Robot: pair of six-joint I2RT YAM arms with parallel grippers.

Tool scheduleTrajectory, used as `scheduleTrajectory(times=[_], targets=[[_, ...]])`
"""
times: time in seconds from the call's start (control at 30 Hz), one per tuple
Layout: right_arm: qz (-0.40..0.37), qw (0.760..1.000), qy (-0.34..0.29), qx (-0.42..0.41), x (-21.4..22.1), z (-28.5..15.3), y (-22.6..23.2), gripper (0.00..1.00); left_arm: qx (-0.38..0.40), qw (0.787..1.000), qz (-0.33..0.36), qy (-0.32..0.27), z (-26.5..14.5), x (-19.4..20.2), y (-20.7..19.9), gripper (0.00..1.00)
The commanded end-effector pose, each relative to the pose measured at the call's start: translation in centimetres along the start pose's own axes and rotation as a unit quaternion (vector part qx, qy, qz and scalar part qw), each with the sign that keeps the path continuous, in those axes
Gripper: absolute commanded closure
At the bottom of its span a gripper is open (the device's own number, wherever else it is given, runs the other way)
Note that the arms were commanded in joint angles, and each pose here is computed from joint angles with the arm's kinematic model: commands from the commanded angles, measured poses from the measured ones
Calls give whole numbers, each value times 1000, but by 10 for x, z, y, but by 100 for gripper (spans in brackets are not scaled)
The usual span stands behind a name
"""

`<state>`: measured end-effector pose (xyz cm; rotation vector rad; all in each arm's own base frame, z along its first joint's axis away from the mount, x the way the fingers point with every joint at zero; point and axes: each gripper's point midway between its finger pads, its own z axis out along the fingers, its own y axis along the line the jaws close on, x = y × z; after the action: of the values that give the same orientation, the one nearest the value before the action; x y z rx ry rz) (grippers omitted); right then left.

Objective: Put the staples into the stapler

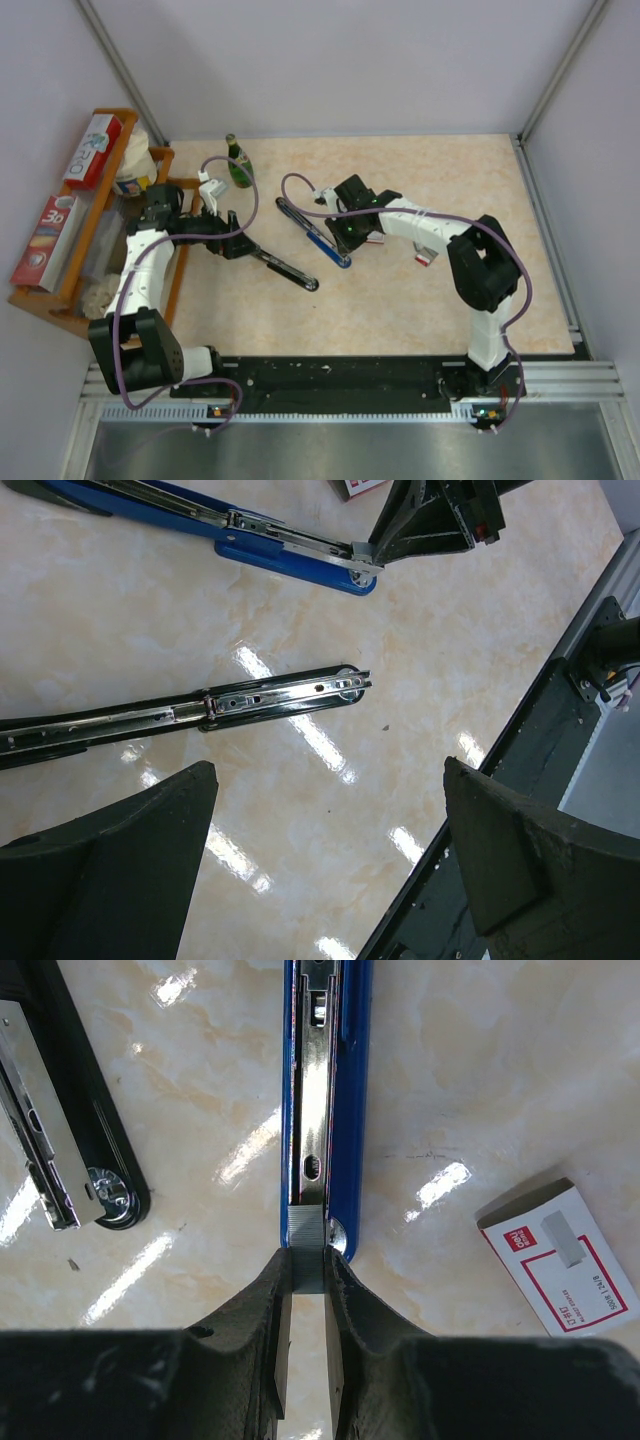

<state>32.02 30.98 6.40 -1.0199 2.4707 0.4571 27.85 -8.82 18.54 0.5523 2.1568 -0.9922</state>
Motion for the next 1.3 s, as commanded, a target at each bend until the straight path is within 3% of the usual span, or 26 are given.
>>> scheduleTrajectory(times=[0.0,1.27], targets=[[-1,1000,-11,16,-10,1,-7,85,14,1000,9,-12,1,-3,-2,1],[-8,1000,-7,21,-9,6,-11,82,17,1000,7,-11,2,-2,-1,1]])
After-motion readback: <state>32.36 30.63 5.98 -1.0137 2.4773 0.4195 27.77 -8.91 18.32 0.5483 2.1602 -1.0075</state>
